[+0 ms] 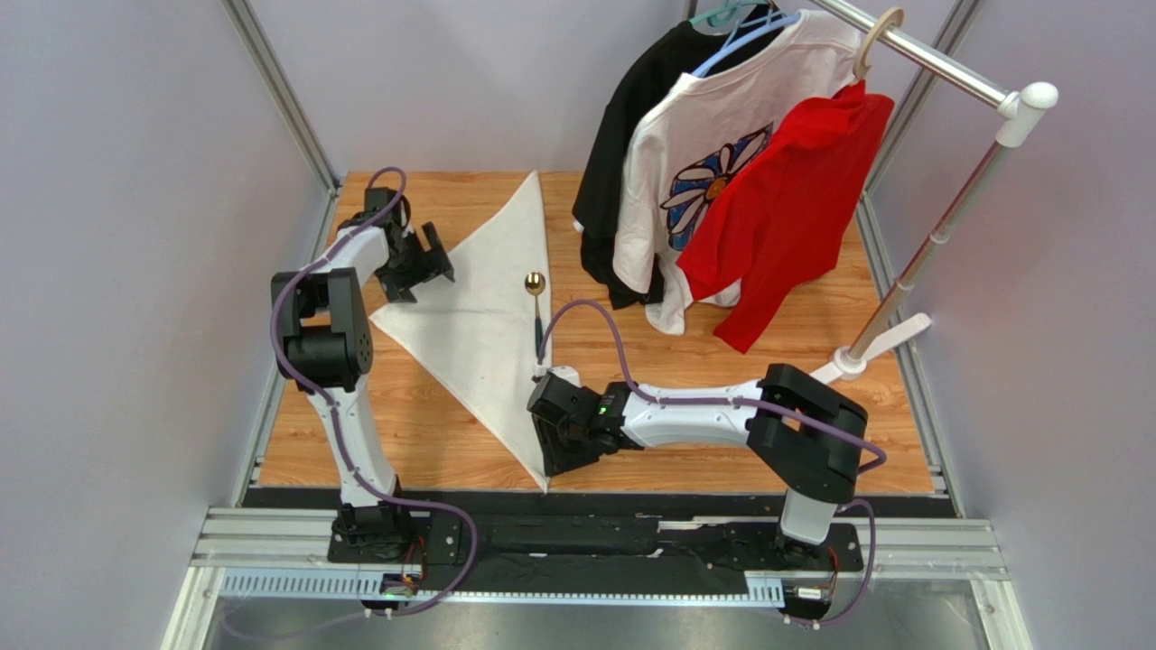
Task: Fold the napkin, place the utensils inside, and roll it up
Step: Fold the napkin
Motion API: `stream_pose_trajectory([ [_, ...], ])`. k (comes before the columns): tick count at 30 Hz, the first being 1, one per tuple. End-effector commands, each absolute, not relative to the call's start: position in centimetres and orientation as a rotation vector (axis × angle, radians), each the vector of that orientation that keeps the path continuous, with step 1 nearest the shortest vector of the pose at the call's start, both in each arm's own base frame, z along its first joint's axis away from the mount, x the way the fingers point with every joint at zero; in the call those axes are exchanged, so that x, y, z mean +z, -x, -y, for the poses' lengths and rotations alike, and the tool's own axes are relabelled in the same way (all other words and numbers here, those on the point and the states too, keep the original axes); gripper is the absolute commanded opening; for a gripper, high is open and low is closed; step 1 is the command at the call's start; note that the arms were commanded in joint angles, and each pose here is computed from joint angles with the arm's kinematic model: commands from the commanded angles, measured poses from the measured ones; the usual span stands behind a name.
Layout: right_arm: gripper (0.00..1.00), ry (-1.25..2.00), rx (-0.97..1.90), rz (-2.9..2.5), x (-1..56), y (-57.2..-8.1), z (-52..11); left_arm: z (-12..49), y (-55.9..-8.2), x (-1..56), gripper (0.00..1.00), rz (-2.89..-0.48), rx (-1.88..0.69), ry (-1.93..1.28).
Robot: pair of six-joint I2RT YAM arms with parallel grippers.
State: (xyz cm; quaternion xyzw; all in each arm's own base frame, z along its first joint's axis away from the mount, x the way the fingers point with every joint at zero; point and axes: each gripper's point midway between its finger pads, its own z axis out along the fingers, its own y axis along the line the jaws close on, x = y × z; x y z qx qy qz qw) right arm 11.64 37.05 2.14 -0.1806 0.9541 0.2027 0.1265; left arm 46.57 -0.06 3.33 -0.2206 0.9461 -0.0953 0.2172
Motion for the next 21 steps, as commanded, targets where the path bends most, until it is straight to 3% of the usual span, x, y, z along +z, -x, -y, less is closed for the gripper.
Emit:
stream_pose_trajectory([
  [1, 0.40, 0.554, 0.557, -2.817, 1.1, -10.6, -36.3, 0.8, -46.5, 3.5, 0.94, -2.623, -0.304, 0.595],
  [8, 0.45, 0.754, 0.594, -2.620, 5.4, -10.8, -37.3, 3.0, -47.1, 13.4, 0.95, -2.446, -0.340, 0.400],
  [15, 0.55, 1.137, 0.503, -2.354, 7.2, -9.9, -36.6, 3.1, -42.7, 22.0, 0.97, -2.298, -0.347, 0.315],
  [21, 0.54, 1.317, 0.420, -2.149, 6.0, -8.3, -39.4, 3.0, -39.8, 22.6, 0.98, -2.260, -0.330, 0.284],
])
